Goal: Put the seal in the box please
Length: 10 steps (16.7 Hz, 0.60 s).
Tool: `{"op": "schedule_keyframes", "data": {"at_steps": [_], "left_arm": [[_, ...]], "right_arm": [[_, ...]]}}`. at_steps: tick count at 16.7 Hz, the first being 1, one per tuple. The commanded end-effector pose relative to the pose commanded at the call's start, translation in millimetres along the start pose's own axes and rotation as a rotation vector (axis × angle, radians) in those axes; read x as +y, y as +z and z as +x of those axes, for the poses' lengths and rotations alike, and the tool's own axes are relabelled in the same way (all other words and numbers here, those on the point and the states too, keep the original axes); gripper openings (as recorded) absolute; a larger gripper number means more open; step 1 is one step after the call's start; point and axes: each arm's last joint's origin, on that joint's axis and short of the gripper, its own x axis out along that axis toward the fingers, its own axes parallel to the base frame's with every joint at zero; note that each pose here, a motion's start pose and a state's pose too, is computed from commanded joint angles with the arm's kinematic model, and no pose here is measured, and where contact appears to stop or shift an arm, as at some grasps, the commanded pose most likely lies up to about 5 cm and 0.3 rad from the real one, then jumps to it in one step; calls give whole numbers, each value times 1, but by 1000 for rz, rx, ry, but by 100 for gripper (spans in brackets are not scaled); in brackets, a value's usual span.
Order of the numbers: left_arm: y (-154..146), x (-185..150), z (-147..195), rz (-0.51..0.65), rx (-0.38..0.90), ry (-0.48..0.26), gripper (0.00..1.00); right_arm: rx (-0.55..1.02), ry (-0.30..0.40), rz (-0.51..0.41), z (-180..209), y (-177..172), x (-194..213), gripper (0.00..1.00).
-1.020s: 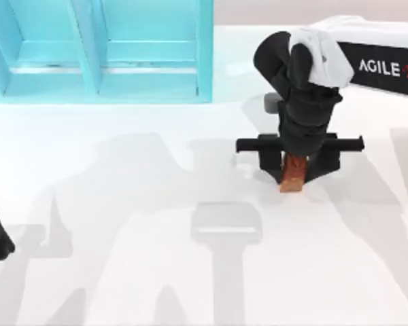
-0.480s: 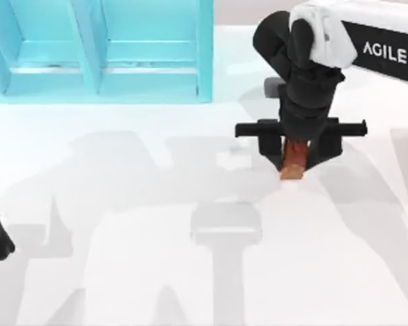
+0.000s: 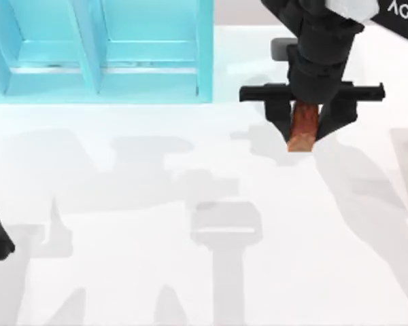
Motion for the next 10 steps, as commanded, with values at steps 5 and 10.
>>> {"op": "schedule_keyframes", "data": {"at_steps": [5,10], "left_arm": [[0,0,0,0,0,0,100],[0,0,0,0,0,0,100]], "right_arm": [[0,0,0,-1,5,-14,0],[6,-1,-2,-15,21,-123,0]]}}
